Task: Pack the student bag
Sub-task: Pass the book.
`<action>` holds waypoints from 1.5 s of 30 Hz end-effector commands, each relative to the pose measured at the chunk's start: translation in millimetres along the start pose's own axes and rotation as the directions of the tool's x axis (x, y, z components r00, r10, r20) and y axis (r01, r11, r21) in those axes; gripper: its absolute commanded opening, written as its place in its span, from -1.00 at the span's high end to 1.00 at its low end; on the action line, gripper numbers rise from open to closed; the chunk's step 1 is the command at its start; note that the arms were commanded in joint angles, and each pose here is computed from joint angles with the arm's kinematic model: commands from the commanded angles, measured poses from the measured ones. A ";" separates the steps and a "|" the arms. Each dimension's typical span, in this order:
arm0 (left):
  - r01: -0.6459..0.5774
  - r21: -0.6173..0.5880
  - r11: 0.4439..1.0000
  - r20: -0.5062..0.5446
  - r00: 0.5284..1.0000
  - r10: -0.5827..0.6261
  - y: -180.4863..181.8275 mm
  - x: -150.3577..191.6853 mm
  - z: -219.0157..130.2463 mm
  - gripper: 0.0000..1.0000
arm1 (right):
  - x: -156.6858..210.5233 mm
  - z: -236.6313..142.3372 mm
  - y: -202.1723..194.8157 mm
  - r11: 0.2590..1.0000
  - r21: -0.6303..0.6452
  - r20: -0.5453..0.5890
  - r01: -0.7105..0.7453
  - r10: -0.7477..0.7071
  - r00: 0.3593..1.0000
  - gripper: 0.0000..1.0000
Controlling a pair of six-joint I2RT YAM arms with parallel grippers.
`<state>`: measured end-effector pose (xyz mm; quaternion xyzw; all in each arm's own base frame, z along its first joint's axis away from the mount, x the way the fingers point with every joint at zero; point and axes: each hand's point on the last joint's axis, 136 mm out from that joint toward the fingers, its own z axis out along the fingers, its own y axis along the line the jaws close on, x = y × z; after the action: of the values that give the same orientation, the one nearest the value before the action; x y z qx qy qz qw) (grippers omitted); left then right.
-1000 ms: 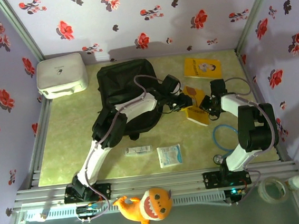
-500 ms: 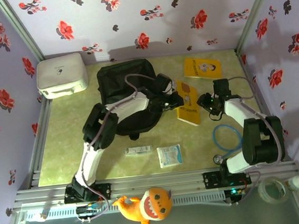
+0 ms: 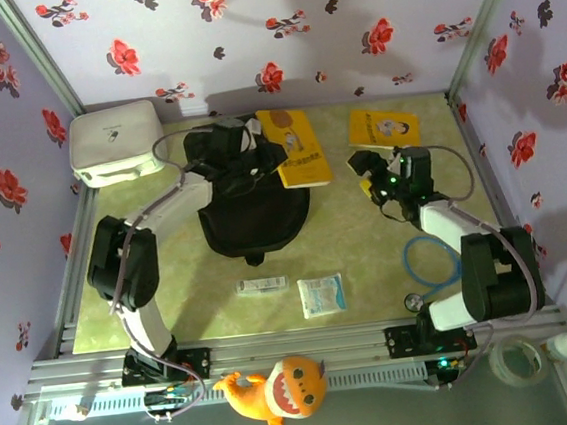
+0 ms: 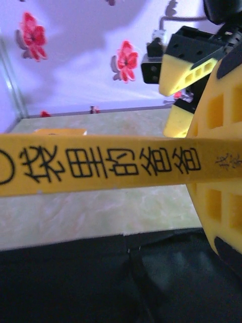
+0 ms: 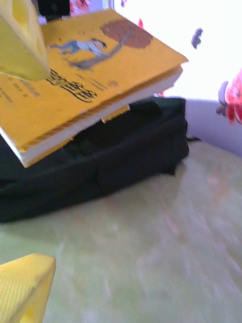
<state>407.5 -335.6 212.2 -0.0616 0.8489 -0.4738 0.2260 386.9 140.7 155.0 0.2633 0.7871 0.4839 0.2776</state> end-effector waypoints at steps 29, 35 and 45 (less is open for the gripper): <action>0.166 0.367 0.915 0.201 0.946 -0.253 -50.8 -46.1 -35.2 1.00 | 51.2 69.7 123.5 0.800 -0.513 -0.149 -0.311 0.273 0.950 -0.17; 0.164 0.349 0.923 0.201 0.949 -0.244 -46.2 -42.7 -35.1 1.00 | 48.7 72.5 126.5 0.778 -0.536 -0.156 -0.327 0.289 0.944 0.12; 0.096 0.172 0.980 0.210 0.969 -0.132 -15.4 -36.1 -45.5 0.43 | 39.1 59.2 109.0 0.856 -0.463 -0.063 -0.228 0.225 0.972 0.74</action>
<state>423.4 -309.8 230.2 -0.1879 0.7663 -0.5600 0.2529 418.8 261.7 211.4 0.2942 0.6025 0.7054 0.2299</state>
